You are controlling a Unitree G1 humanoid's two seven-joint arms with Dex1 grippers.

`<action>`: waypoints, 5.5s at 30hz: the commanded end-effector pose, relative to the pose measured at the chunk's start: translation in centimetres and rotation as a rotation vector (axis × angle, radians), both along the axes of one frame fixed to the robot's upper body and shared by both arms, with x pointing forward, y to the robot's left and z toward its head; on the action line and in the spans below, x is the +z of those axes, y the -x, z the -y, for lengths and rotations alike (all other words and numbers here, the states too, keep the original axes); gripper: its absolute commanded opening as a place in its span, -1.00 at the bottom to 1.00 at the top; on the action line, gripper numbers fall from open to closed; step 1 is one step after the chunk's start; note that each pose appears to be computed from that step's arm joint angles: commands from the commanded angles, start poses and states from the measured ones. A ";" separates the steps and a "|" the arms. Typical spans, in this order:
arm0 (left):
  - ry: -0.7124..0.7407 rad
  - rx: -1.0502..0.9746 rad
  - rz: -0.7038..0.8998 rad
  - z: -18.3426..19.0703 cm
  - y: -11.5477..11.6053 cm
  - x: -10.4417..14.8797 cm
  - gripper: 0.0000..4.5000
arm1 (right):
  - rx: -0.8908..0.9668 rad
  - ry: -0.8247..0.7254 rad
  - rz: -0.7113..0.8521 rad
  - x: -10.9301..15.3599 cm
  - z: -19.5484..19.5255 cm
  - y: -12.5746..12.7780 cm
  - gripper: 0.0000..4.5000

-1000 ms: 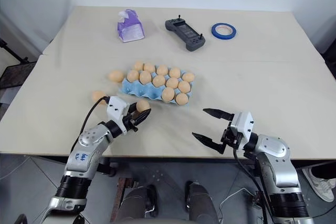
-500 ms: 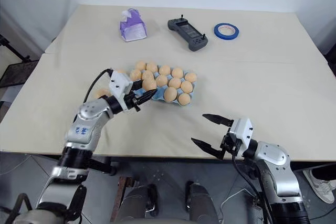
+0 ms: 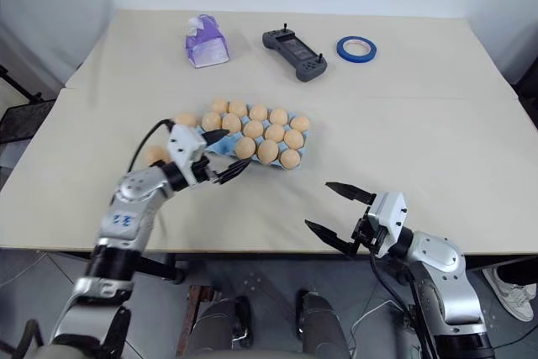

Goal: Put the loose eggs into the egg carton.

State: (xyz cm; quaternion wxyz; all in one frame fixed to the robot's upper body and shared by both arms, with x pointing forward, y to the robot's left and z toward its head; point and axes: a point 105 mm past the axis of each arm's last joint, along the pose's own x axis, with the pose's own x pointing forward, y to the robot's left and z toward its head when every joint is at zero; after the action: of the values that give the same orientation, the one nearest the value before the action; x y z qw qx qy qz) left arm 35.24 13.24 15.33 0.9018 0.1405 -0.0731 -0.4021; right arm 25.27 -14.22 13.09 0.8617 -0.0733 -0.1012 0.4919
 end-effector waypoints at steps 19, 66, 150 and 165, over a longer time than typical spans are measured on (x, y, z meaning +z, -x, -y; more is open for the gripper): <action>0.081 0.565 0.021 -17.7 11.8 -2.1 0.98 | 0.156 -0.029 0.069 1.3 -1.1 -2.3 1.00; 0.075 0.078 -0.006 -3.3 -2.5 3.1 0.03 | 0.160 -0.047 0.060 1.5 -2.2 -2.2 1.00; 0.155 0.637 -0.264 -10.2 -10.5 -1.2 -0.16 | 0.032 -0.068 0.132 2.6 -1.2 -2.8 1.00; 0.348 0.332 -0.081 -9.8 -8.6 3.9 -0.20 | 0.054 -0.066 0.121 2.5 -1.6 -2.8 1.00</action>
State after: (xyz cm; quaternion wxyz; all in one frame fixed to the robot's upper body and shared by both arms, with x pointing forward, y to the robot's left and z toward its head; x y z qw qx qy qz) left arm 44.17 23.15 15.95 0.9783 -0.0319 -0.0241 -0.2032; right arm 28.31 -12.40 14.74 0.8453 -0.0668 -0.1555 0.5068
